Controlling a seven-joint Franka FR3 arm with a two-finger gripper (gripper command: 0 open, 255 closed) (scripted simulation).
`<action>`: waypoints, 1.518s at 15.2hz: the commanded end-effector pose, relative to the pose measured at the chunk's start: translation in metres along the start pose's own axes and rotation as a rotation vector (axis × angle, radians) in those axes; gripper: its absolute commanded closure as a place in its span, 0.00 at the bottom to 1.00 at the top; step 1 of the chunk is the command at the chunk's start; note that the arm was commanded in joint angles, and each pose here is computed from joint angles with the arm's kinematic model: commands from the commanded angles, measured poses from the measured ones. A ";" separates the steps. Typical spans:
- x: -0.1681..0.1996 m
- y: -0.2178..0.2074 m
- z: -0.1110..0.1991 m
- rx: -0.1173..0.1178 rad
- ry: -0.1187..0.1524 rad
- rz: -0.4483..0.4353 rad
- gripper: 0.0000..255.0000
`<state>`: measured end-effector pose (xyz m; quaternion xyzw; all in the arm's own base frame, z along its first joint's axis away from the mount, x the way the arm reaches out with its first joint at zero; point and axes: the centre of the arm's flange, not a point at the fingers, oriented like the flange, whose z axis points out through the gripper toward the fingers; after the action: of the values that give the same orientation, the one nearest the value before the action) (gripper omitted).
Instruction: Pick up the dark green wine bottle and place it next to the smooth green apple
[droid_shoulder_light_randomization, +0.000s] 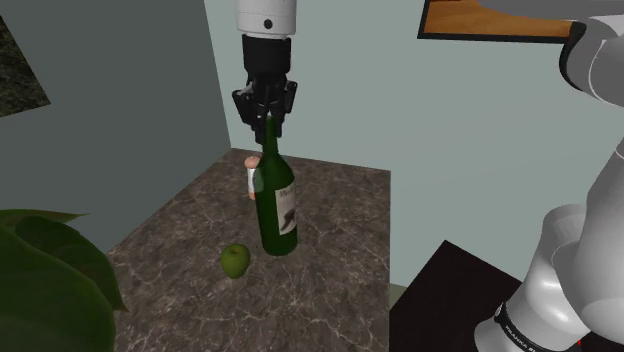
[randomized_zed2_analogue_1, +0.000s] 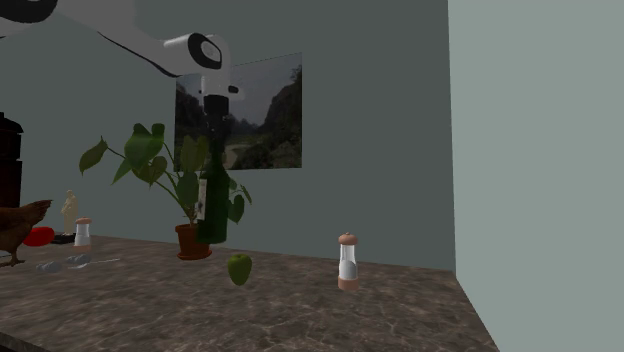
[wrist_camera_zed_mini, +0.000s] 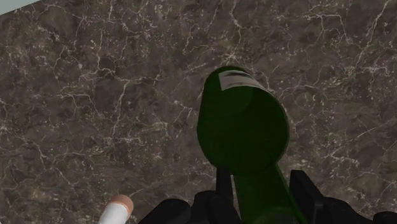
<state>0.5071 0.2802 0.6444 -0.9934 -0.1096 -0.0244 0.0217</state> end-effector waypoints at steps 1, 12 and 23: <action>0.005 -0.027 0.003 0.001 0.001 0.001 1.00; 0.002 -0.025 0.061 0.001 0.001 0.001 1.00; -0.002 -0.023 0.119 0.001 0.001 0.001 1.00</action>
<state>0.5047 0.3067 0.5305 -0.9935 -0.1089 -0.0242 0.0218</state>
